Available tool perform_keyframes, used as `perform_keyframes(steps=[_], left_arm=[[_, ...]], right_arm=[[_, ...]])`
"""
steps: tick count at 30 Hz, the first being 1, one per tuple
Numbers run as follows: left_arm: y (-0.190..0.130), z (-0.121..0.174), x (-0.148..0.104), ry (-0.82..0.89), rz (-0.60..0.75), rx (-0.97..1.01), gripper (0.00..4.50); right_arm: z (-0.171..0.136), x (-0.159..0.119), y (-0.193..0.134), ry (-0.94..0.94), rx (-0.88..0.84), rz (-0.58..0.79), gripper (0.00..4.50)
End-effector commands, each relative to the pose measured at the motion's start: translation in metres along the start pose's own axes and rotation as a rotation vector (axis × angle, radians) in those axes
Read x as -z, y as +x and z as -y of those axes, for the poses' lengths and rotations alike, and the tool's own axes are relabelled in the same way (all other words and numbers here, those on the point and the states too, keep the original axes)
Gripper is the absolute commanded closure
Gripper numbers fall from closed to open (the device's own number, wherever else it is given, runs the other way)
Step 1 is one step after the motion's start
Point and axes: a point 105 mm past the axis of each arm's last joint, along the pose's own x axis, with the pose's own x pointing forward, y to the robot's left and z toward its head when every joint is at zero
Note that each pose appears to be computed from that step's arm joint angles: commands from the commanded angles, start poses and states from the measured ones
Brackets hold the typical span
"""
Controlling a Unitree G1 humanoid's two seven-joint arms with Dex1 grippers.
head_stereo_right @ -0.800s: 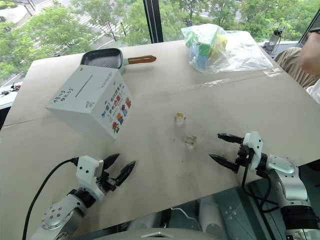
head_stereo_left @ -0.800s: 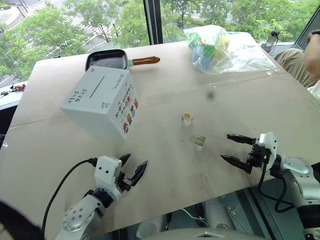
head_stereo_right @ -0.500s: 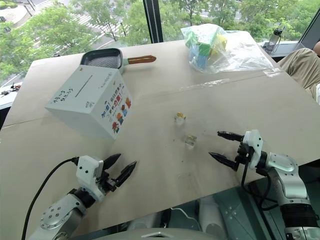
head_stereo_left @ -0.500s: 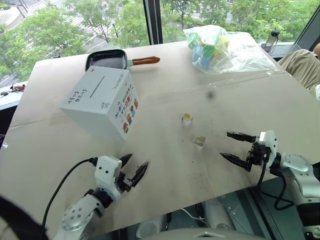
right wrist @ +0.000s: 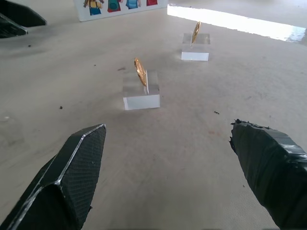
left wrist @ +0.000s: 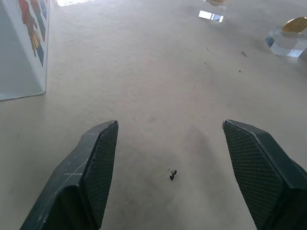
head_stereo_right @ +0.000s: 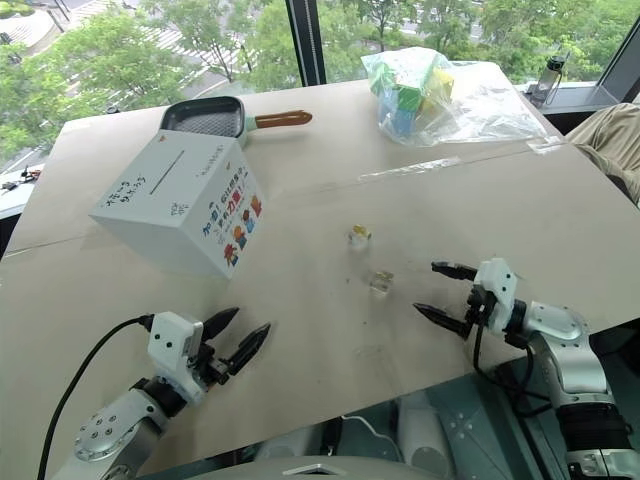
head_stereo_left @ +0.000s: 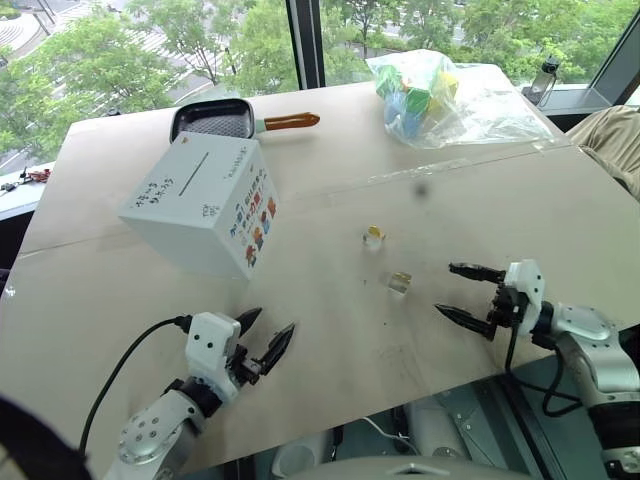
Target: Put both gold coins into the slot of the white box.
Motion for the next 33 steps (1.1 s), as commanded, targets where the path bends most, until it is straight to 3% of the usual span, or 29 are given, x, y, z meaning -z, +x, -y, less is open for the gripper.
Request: perform_keyframes(steps=[1,6,18,27,28,33], left_arm=[[0.002,0.009,-0.028,0.097,0.074,0.088,0.96],[0.007,0.022,-0.045,0.268,0.049,0.233,0.96],[-0.002,0.047,-0.052,0.281,-0.042,0.491,0.96],[-0.001,0.047,-0.057,0.256,-0.026,0.489,0.96],[-0.001,0.047,-0.057,0.249,-0.022,0.486,0.96],[0.004,0.044,-0.075,0.193,0.047,0.456,0.96]], right_arm=[[-0.001,-0.030,0.016,-0.062,-0.012,0.064,0.02],[-0.009,-0.037,0.035,-0.094,-0.030,0.071,0.02],[-0.023,-0.034,0.061,-0.048,-0.063,0.042,0.02],[-0.021,-0.033,0.062,-0.042,-0.062,0.029,4.26],[-0.022,-0.033,0.061,-0.042,-0.062,0.029,4.48],[-0.021,-0.039,0.058,-0.026,-0.062,0.052,4.48]])
